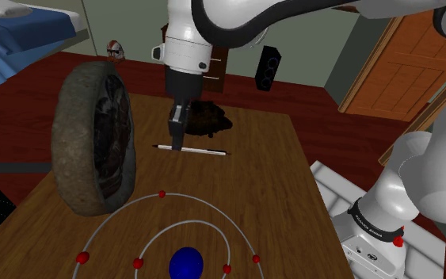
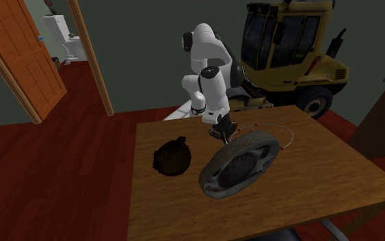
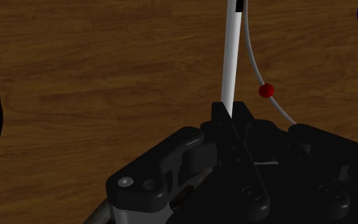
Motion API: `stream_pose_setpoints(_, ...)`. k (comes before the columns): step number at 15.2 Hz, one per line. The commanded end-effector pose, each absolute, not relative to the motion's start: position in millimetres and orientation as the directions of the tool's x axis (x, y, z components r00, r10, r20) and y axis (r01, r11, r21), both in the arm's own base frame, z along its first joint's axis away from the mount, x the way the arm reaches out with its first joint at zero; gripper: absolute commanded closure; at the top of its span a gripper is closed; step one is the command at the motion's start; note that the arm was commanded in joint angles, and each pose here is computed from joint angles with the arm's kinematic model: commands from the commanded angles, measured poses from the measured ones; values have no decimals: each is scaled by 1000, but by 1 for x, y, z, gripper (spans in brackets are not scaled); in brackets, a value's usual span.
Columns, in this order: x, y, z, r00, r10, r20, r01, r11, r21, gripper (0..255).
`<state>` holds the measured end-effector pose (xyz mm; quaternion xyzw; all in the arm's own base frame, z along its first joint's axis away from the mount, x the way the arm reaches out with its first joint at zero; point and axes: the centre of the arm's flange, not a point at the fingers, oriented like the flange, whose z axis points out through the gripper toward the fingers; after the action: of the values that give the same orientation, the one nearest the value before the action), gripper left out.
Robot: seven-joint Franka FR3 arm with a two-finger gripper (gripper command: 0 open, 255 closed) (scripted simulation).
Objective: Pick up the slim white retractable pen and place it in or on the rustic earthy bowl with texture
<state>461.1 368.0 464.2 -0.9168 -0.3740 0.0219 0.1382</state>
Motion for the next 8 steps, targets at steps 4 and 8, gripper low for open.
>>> stream_pose_setpoints(4, 461, 368, 490, 719, 692, 63, 680, -682, -270, 255)
stream_pose_setpoints(8, 461, 368, 509, 719, 692, 63, 680, -682, -270, 255)
